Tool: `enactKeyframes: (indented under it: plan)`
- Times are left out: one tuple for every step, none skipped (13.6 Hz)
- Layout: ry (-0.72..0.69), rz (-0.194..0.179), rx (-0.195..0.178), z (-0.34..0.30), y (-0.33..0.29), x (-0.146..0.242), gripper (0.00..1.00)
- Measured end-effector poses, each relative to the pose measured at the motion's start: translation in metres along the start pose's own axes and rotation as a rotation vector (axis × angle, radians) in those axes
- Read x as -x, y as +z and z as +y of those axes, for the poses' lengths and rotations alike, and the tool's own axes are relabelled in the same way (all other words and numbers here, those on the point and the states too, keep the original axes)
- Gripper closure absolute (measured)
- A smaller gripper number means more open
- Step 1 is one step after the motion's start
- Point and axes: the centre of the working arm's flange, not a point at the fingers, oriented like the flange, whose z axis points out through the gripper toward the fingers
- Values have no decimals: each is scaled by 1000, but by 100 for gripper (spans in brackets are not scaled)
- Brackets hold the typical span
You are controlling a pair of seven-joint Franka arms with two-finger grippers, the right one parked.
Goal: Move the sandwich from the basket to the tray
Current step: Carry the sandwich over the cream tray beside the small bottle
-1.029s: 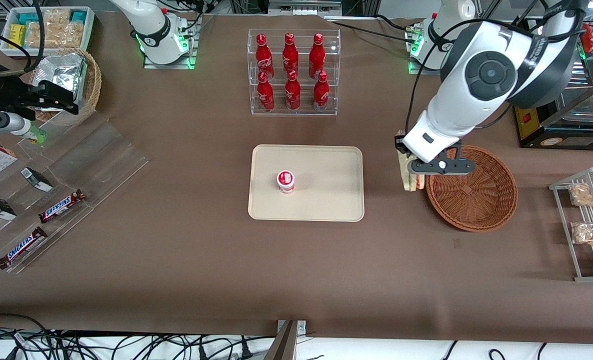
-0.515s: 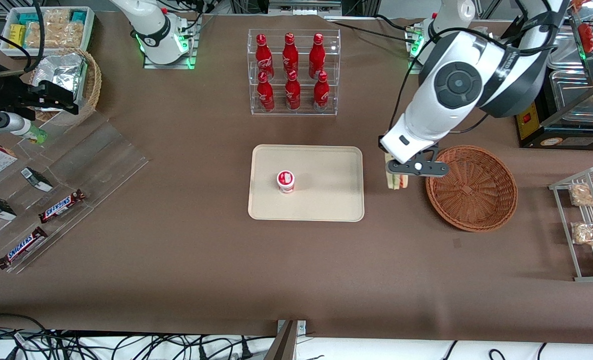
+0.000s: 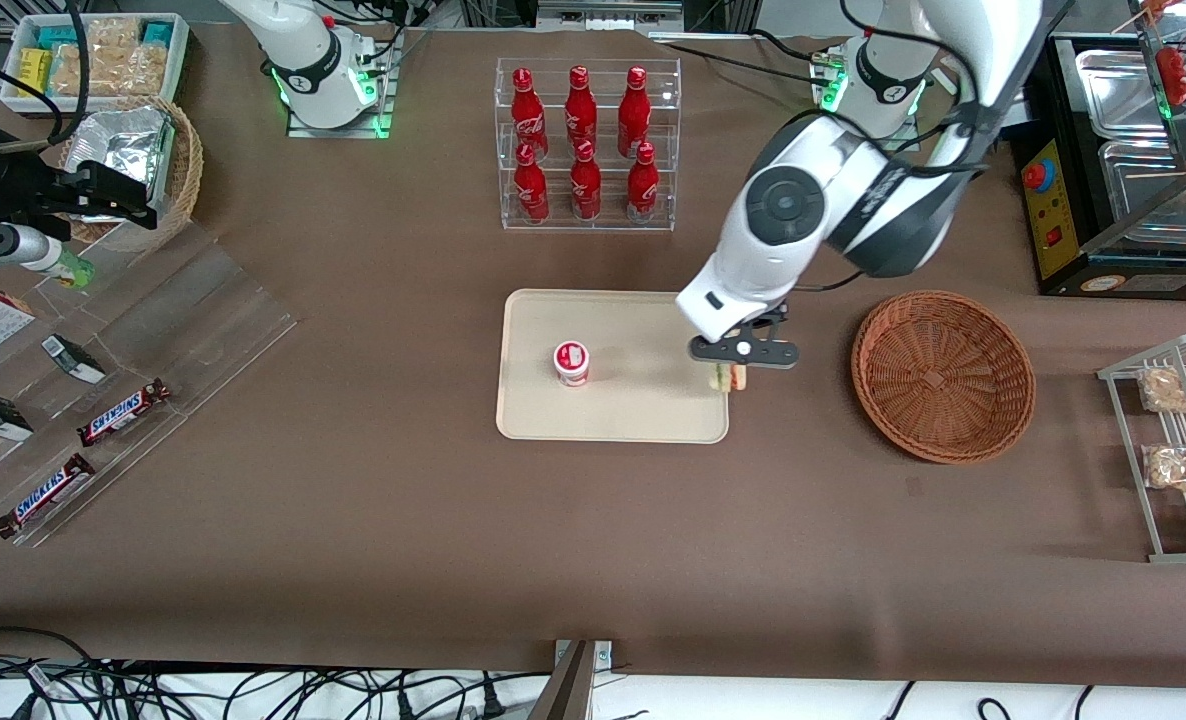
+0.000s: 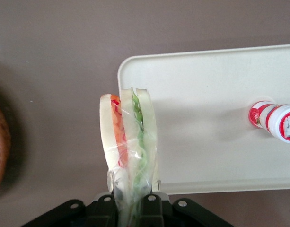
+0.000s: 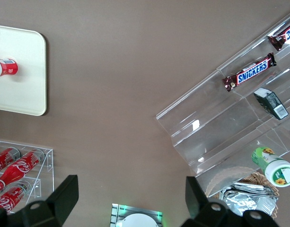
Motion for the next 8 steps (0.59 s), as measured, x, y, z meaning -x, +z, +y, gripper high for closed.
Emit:
enactKeyframes:
  plan:
    - [-7,-1,-11,13,17,2,83]
    - [-13,2,-18,24,33,4,83]
    - [-21,4,-19,33,49,5,83]
    - [-28,-2,-20,41,63,7,83]
    - [-27,-11,-23,45,74,8,83]
    - [-21,-18,-30,46,84,8,83]
    - [-14,-20,-38,47,92,9,83]
    - [-7,-22,-46,50,101,10,83]
